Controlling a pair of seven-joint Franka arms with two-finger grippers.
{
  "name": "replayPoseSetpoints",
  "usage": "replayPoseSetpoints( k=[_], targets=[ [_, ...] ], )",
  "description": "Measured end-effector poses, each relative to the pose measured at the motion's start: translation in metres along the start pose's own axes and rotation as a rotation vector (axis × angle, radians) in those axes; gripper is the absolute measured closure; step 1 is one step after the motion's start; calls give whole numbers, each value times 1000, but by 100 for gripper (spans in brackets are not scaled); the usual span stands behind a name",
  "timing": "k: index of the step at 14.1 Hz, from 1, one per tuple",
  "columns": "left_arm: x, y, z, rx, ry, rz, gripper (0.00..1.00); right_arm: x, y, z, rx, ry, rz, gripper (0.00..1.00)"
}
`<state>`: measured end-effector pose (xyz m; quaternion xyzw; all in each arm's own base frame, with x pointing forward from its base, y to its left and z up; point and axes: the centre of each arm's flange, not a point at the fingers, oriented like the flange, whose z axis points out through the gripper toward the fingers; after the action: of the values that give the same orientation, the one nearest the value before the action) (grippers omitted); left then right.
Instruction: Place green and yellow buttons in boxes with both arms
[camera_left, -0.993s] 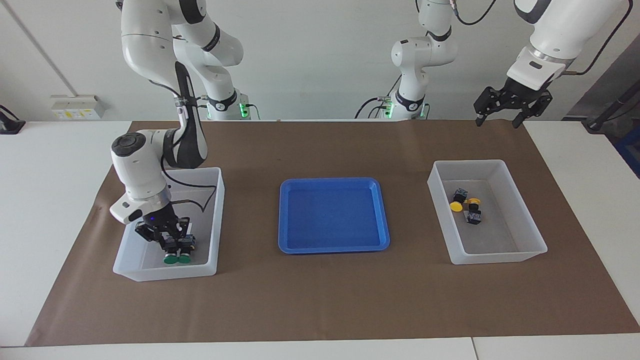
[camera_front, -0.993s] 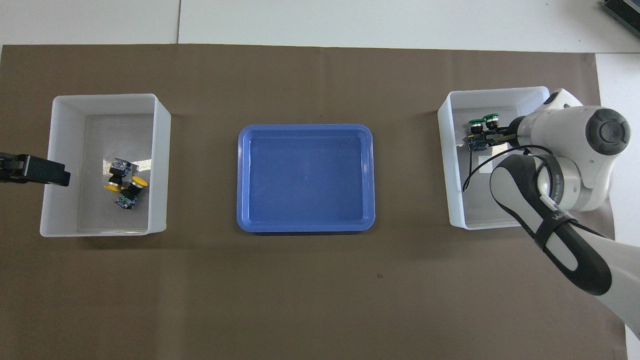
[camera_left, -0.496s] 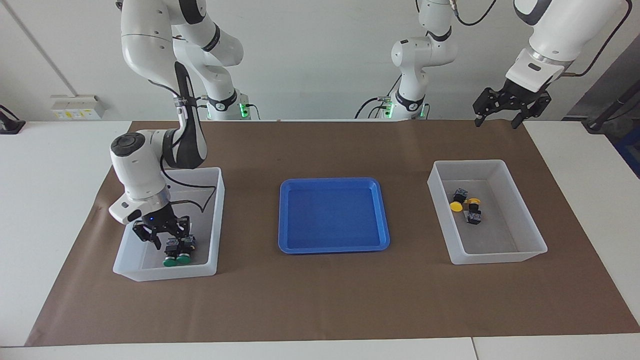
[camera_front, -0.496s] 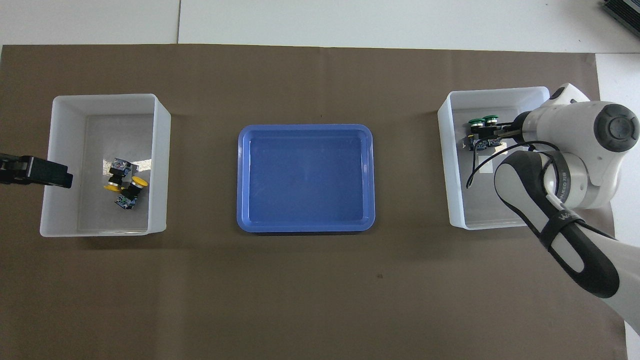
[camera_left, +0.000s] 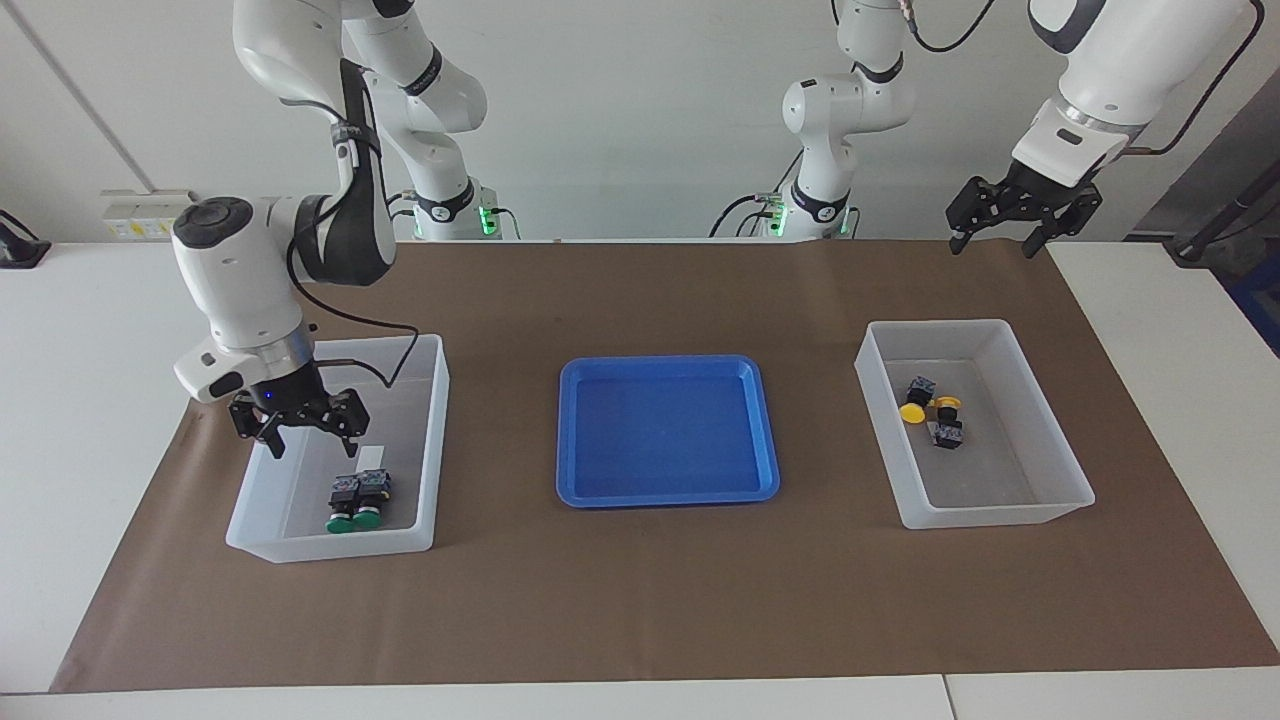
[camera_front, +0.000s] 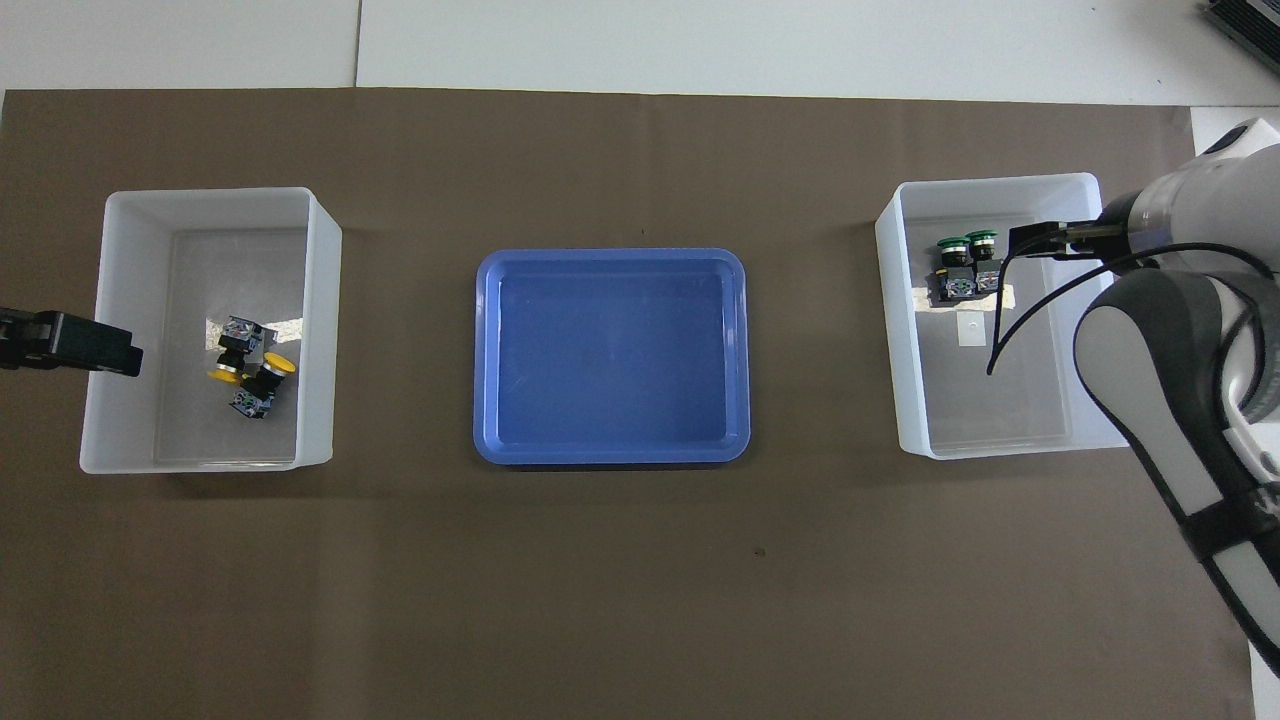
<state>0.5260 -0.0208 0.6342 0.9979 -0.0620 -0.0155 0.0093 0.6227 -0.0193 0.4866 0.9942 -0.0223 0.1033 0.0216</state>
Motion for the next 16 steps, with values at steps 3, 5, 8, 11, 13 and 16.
replayPoseSetpoints(
  k=[3,5,8,11,13,16],
  targets=[
    [0,1,0,0,-3,2,0,-15,-22,-58,-4,-43,-3,0],
    [0,1,0,0,-4,2,0,-28,-29,-83,-9,-79,-9,0],
    [0,0,0,-1,-4,0,0,-32,-24,-114,-17,-133,0,0],
    [0,0,0,-1,-4,0,0,-40,-18,-122,-24,-204,10,0],
    [0,0,0,-1,-4,0,0,-46,-17,-119,-28,-248,12,0],
    [0,0,0,-1,-4,0,0,-46,-19,-119,-27,-245,7,0]
  ],
)
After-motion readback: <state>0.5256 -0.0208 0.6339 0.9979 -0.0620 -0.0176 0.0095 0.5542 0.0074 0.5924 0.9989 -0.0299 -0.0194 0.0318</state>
